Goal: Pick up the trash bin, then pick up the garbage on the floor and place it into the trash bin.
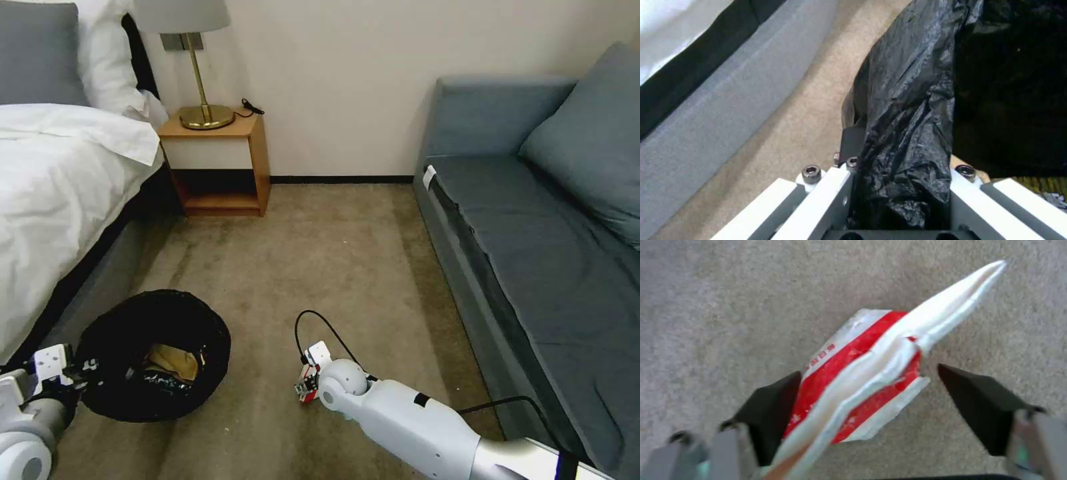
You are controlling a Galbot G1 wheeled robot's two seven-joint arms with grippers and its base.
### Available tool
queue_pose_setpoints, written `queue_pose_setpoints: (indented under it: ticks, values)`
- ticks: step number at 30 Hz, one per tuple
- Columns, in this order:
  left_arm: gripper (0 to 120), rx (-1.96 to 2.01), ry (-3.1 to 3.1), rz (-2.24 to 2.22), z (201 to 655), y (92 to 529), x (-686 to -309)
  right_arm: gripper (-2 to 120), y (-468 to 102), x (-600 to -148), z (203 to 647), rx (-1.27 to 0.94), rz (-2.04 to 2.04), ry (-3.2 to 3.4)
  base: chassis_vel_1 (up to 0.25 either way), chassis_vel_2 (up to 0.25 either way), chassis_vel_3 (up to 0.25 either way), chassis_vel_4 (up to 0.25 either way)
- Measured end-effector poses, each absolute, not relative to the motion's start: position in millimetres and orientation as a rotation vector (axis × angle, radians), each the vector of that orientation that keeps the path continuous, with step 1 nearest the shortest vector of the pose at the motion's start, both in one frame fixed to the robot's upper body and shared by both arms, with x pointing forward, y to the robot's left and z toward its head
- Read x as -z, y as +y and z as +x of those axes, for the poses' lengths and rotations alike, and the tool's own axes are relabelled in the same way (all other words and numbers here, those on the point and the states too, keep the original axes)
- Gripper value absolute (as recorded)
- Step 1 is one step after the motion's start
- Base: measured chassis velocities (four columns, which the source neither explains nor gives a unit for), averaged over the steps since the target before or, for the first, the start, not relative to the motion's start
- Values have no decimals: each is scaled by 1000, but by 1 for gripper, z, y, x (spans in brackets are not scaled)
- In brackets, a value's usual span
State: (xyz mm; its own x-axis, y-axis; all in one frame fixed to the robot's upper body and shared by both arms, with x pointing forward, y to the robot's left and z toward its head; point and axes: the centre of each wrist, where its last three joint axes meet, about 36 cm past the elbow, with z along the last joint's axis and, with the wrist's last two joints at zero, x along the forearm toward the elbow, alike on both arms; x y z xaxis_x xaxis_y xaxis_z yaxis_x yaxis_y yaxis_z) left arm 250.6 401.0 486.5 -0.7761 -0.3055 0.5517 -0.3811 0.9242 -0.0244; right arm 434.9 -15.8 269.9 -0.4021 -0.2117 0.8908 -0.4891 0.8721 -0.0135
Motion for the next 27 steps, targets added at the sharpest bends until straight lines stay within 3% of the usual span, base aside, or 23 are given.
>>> queue_pose_setpoints:
  ticks: [22, 27]
  values:
    - [3, -183, -2528, 486, 249, 398, -489, 1, -26, -264, 429, -314, 525, -1993, 0, 0, 0, 0]
    - [3, -188, -2526, 488, 248, 398, -488, 0, -31, -263, 431, -297, 529, -2003, 0, 0, 0, 0]
